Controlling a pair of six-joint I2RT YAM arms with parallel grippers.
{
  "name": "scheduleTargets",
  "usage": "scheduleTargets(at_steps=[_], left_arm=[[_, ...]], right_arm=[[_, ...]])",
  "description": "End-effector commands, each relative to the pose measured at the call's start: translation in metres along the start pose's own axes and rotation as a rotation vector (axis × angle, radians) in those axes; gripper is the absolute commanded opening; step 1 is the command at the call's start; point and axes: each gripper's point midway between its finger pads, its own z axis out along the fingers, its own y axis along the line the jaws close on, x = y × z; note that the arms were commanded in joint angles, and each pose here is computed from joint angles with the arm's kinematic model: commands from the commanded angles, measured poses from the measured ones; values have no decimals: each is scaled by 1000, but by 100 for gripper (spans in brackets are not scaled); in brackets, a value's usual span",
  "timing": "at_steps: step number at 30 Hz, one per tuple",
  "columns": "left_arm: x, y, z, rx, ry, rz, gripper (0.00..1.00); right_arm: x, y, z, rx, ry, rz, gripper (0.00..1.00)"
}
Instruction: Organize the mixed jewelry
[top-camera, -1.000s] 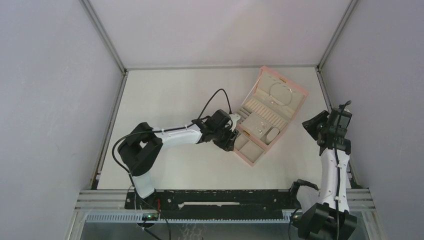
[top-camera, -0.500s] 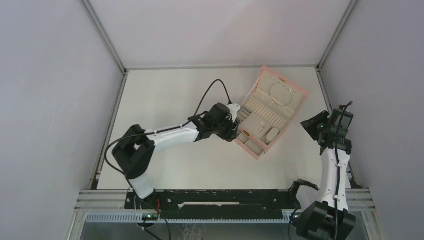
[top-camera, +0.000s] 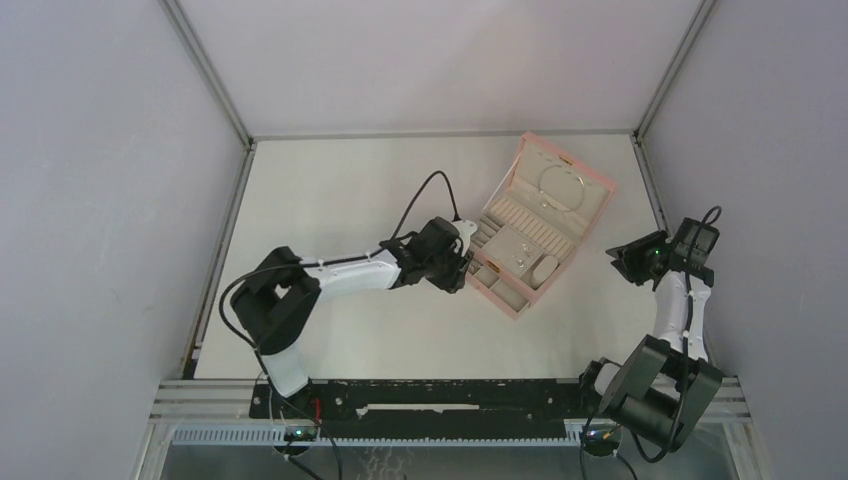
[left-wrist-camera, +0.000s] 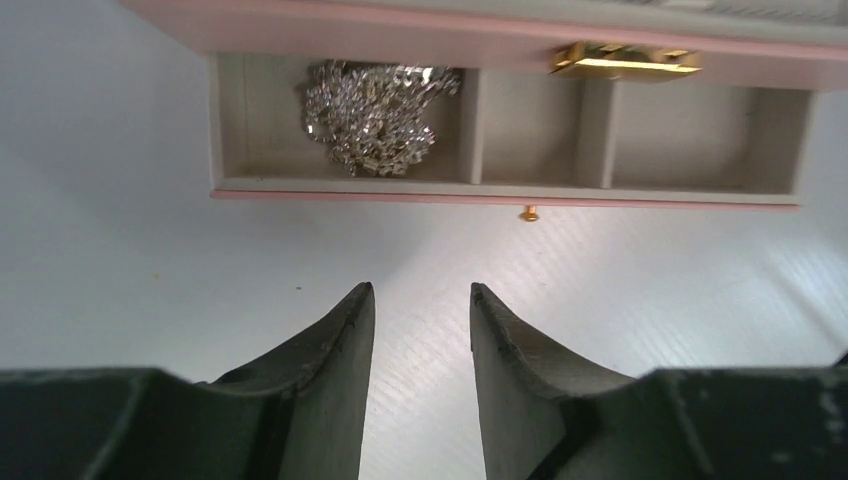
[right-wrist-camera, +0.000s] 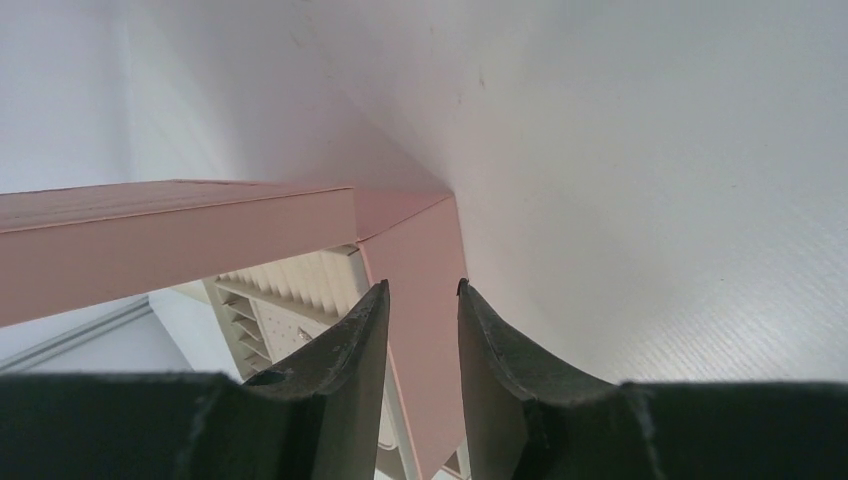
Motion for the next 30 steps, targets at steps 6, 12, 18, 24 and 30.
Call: scheduleTargets(at_steps=[6,12,18,24,30], left_arm=[[-20,4,32,-38,-53,-66,44],[-56,-10,43,26,-190,-120,51],[-82,-22,41,95,-315,-148,56],[-98,-35,44,161,-366,-155,56],[-89,-31,25,141,-335,-123,52]], right_arm=[[-11,19,-13,-76,-52,-16,40],[-9,18,-15,-74,-47,-17,39],[-7,19,-15,-80,-40,-24,39],[-6,23,-14,-102,-26,-23,39],[-6,24,-15,-109,-27,-38,39]])
